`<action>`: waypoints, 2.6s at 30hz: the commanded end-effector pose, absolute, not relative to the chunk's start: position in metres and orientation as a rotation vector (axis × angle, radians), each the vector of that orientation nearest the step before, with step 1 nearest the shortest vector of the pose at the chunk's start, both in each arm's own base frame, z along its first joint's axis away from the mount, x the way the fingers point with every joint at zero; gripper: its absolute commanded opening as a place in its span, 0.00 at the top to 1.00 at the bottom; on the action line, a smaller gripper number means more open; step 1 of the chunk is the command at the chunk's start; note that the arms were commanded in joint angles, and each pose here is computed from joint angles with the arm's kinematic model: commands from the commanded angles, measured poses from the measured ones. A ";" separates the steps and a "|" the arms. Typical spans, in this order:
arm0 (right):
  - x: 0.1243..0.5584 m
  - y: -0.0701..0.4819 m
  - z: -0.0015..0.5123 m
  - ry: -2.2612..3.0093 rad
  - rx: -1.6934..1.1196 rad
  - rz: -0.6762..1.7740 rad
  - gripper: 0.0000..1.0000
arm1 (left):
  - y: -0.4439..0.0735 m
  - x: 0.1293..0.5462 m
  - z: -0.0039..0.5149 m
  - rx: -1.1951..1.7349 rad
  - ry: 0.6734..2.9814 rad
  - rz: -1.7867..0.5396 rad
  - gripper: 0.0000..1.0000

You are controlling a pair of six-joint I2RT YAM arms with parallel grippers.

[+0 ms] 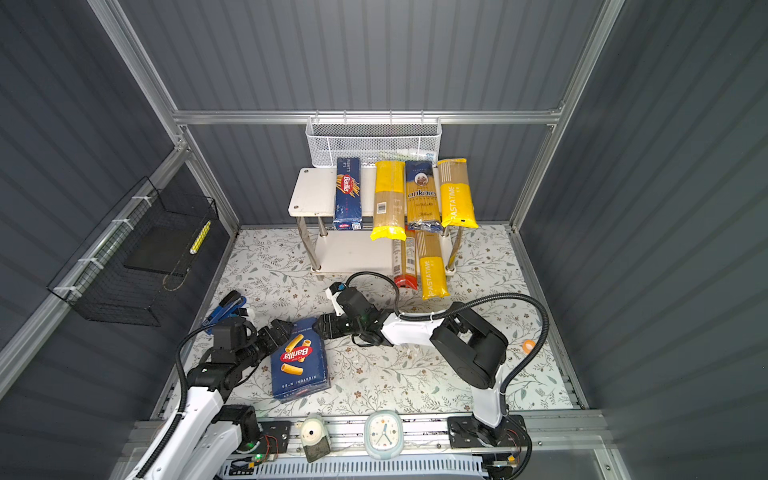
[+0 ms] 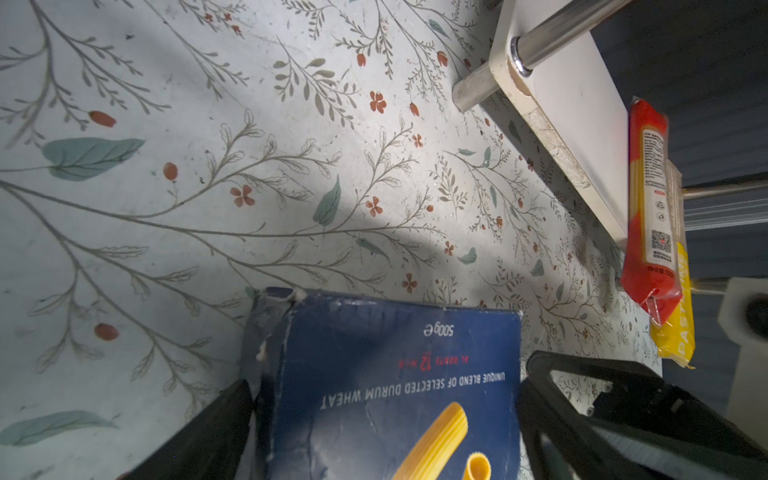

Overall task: Place and organize the pasta boxes and bags onto the shelf
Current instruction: 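Withdraw the right gripper toward the blue rigatoni box while the left gripper approaches it, then grip the blue rigatoni box from opposite ends with both grippers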

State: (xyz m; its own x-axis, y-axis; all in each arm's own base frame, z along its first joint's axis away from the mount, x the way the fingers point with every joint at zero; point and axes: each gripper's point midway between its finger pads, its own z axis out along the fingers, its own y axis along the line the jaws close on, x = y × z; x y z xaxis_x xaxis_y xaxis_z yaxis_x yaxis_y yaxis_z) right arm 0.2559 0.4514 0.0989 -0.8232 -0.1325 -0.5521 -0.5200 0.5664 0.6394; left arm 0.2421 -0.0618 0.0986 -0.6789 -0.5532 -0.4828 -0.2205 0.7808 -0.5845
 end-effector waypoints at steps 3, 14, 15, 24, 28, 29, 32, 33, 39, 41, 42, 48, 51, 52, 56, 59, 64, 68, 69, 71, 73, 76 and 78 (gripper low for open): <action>0.254 0.466 0.105 2.345 -0.542 1.241 0.37 | -0.077 0.247 0.097 -0.494 2.312 -0.739 0.00; 0.252 0.467 0.107 2.344 -0.511 1.266 0.37 | -0.108 0.275 0.129 -0.248 2.225 -0.912 0.01; 0.253 0.467 0.107 2.342 -0.508 1.268 0.37 | -0.110 0.277 0.129 -0.235 2.231 -0.924 0.00; 0.260 0.455 0.120 2.309 -0.450 1.222 0.37 | -0.144 0.293 0.154 -0.049 2.152 -1.057 0.00; 0.252 0.431 0.115 2.323 -0.405 1.181 0.37 | -0.183 0.296 0.148 0.117 2.200 -1.030 0.01; 0.250 0.424 0.114 2.324 -0.387 1.170 0.37 | -0.191 0.298 0.148 0.139 2.195 -1.045 0.00; 0.245 0.398 0.108 2.333 -0.329 1.113 0.37 | -0.203 0.309 0.146 0.153 2.191 -1.065 0.00; 0.242 0.389 0.106 2.341 -0.312 1.090 0.37 | -0.206 0.314 0.146 0.167 2.190 -1.061 0.00; 0.216 0.330 0.095 2.389 -0.217 0.989 0.37 | -0.207 0.341 0.144 0.224 2.242 -0.919 0.00; 0.210 0.308 0.094 2.393 -0.188 0.938 0.35 | -0.186 0.348 0.142 0.182 2.282 -0.743 0.01; 0.208 0.299 0.095 2.389 -0.189 0.912 0.33 | -0.175 0.348 0.142 0.171 2.297 -0.653 0.01; 0.214 0.283 0.122 2.336 -0.367 0.850 0.25 | -0.109 0.315 0.141 -0.039 2.409 -0.331 0.00; 0.228 0.296 0.138 2.296 -0.450 0.917 0.23 | -0.096 0.278 0.132 -0.182 2.478 -0.373 0.00; 0.235 0.301 0.142 2.289 -0.468 0.934 0.23 | -0.094 0.264 0.129 -0.228 2.500 -0.397 0.00; 0.257 0.323 0.151 2.276 -0.548 0.966 0.22 | -0.079 0.216 0.120 -0.435 2.534 -0.446 0.00; 0.271 0.342 0.153 2.271 -0.589 1.002 0.22 | -0.076 0.198 0.124 -0.564 2.477 -0.536 0.01; 0.281 0.365 0.145 2.257 -0.632 1.108 0.21 | -0.086 0.190 0.114 -0.662 2.443 -0.681 0.00; 0.288 0.379 0.135 2.267 -0.641 1.173 0.21 | -0.083 0.187 0.109 -0.702 2.434 -0.686 0.00; 0.287 0.383 0.133 2.267 -0.651 1.204 0.21 | -0.086 0.186 0.107 -0.708 2.431 -0.715 0.01; 0.286 0.387 0.126 2.285 -0.652 1.229 0.21 | -0.092 0.185 0.102 -0.717 2.431 -0.767 0.00; 0.284 0.388 0.119 2.307 -0.650 1.235 0.21 | -0.095 0.182 0.095 -0.724 2.449 -0.785 0.00; 0.282 0.386 0.111 2.328 -0.648 1.222 0.21 | -0.092 0.176 0.092 -0.712 2.470 -0.764 0.00; 0.279 0.385 0.106 2.337 -0.649 1.221 0.21 | -0.094 0.178 0.092 -0.707 2.451 -0.788 0.01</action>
State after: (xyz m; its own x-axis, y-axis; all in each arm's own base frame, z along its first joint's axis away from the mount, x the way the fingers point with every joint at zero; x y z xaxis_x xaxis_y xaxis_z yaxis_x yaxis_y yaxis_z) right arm 0.2824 0.3788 0.1005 -0.8065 -0.2068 -0.5538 -0.5663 0.5394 0.6232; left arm 0.1819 -0.0901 0.0945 -0.7524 -0.5885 -0.2960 -0.3250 0.7225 -0.6103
